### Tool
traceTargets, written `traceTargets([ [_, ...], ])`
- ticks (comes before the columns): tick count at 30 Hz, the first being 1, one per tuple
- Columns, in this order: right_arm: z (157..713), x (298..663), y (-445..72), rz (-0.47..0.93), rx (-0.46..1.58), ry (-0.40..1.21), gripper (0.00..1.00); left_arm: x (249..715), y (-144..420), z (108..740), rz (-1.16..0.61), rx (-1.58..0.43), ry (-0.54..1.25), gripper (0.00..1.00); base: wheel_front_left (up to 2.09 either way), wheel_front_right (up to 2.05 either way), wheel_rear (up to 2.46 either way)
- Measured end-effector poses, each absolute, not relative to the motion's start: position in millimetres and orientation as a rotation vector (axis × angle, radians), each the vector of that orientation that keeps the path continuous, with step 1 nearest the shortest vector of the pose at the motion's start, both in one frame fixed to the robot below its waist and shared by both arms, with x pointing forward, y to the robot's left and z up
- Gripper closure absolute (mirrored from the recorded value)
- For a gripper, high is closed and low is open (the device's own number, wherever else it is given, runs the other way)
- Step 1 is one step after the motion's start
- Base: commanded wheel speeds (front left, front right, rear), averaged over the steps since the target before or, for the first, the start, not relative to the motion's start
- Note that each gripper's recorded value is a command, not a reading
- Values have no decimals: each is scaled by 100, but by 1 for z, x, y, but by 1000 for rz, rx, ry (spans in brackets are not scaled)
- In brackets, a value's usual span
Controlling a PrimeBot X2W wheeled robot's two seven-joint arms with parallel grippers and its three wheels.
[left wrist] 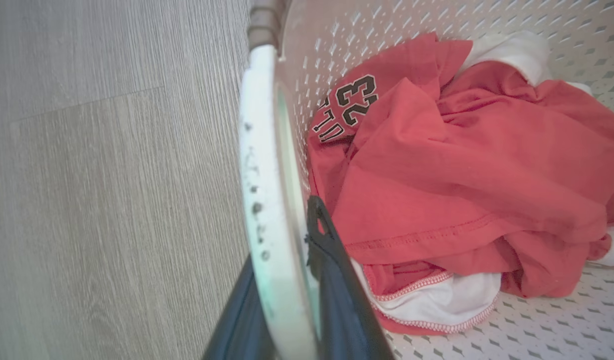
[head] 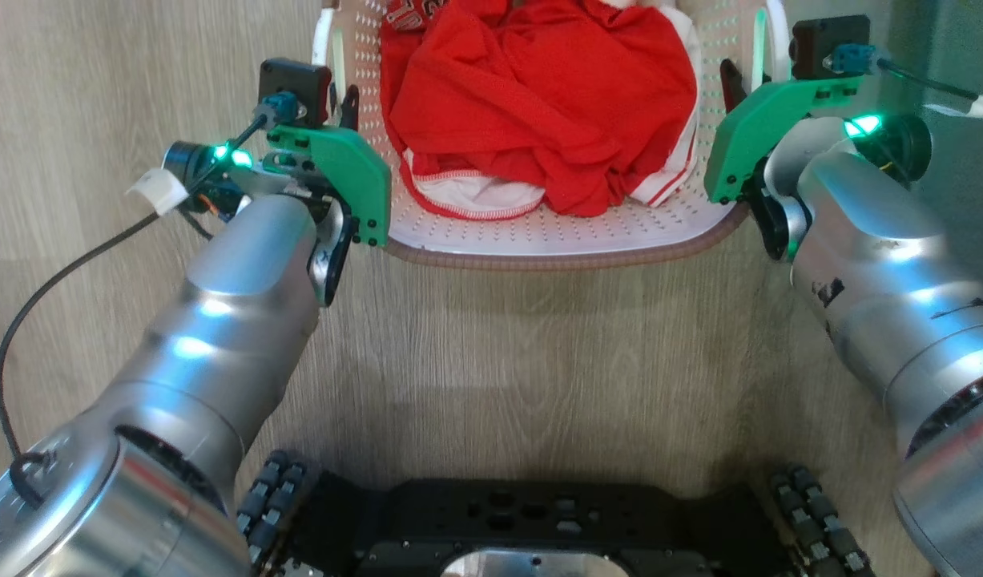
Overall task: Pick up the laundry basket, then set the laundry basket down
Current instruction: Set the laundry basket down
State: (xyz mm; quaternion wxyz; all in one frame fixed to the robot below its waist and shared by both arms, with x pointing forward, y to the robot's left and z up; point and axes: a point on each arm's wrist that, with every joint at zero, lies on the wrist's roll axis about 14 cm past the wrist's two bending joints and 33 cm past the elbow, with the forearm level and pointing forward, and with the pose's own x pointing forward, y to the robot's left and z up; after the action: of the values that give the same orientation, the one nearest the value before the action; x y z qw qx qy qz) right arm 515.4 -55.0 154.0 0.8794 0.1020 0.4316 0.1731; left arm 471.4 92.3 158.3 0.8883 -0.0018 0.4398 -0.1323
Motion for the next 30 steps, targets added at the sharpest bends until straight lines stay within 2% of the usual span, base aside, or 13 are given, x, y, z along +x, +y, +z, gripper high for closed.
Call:
traceTargets([
  [7,127,505,-52,361,223,942,100,461,96,135,-275,1,958,100,0,0,0],
  [22,119,507,-54,357,213,934,100,468,95,131,-280,3,942,100,0,0,0],
  [28,119,508,-54,373,185,928,69,472,96,133,-269,6,931,100,0,0,0],
  [29,120,508,-55,378,176,926,61,473,97,133,-266,5,928,94,0,0,0],
  [30,120,508,-55,380,171,924,58,475,97,134,-266,7,923,85,0,0,0],
])
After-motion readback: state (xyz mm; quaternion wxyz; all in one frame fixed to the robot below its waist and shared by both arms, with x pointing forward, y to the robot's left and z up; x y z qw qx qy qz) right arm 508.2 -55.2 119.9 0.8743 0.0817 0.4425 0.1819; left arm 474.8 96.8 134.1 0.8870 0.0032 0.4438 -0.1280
